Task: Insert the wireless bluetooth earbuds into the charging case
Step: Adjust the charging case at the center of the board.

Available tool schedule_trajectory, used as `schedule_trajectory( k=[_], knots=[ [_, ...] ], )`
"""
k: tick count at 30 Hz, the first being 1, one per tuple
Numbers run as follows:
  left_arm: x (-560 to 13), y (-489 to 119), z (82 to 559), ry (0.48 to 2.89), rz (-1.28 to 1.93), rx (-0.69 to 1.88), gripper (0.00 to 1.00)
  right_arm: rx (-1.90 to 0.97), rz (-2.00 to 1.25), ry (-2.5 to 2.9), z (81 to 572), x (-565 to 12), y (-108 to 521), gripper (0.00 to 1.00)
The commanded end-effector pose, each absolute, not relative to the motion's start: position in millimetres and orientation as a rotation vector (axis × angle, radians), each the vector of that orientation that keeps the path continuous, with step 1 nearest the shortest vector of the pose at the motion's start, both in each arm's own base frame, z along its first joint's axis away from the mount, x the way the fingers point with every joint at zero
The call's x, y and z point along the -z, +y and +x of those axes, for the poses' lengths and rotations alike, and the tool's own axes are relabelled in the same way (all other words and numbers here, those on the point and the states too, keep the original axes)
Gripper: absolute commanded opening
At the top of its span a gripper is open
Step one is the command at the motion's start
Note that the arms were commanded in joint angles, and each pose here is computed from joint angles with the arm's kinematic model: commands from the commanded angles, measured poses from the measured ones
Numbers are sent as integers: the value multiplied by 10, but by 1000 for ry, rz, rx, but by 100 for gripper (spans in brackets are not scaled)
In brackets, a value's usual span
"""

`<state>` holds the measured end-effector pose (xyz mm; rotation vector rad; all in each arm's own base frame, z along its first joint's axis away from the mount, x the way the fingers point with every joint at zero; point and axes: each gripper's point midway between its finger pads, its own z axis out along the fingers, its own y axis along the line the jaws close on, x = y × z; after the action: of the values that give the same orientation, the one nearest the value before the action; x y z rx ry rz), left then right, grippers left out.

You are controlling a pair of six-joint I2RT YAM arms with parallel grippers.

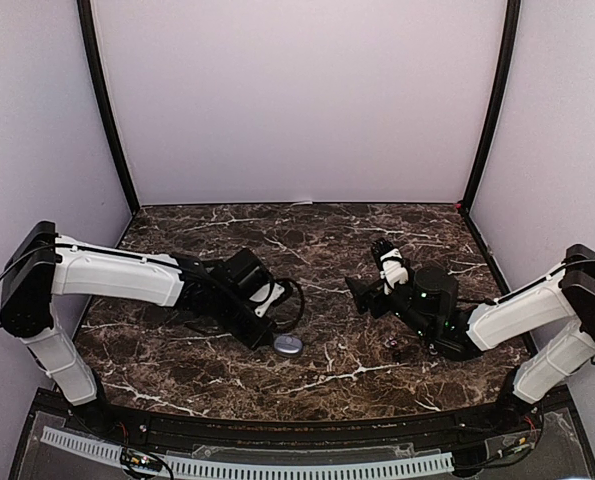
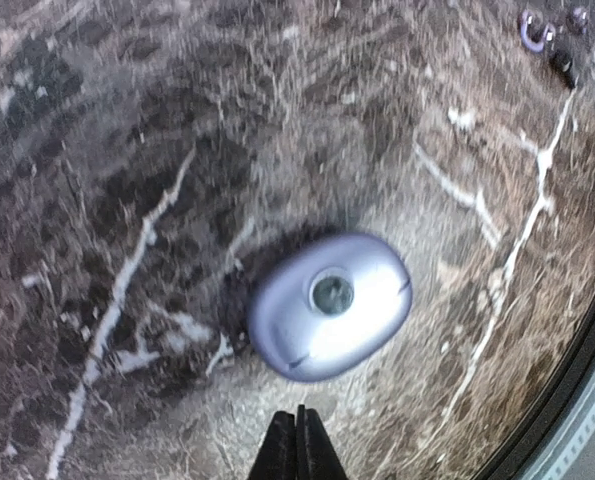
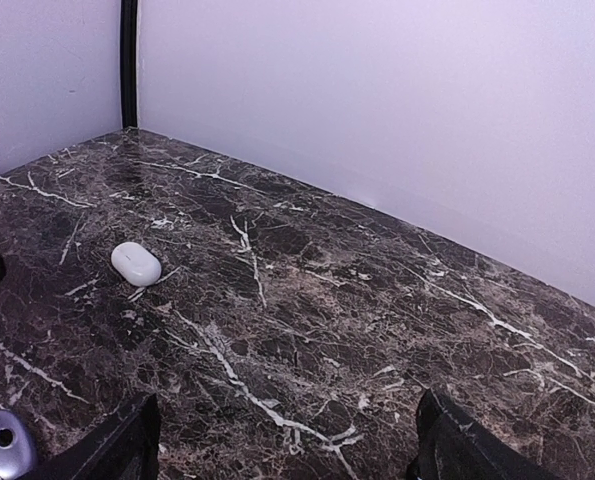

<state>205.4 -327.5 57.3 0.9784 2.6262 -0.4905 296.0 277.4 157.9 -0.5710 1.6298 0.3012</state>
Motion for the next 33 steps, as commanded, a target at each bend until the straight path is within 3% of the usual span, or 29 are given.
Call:
schedule_trajectory(
  k=[1,12,33],
  knots=[
    [-752,-3492,2423,2542,917,468,1,-321,-559,1589,2966,-1718,2827,88],
    [-501,-3625,2648,2584,923,376,0,-315,-552,1585,2962,-1740,2799,88],
    [-301,-3362,1972,2770,979,477,0,-319,-558,1586,2958,-1733,2815,88]
  ],
)
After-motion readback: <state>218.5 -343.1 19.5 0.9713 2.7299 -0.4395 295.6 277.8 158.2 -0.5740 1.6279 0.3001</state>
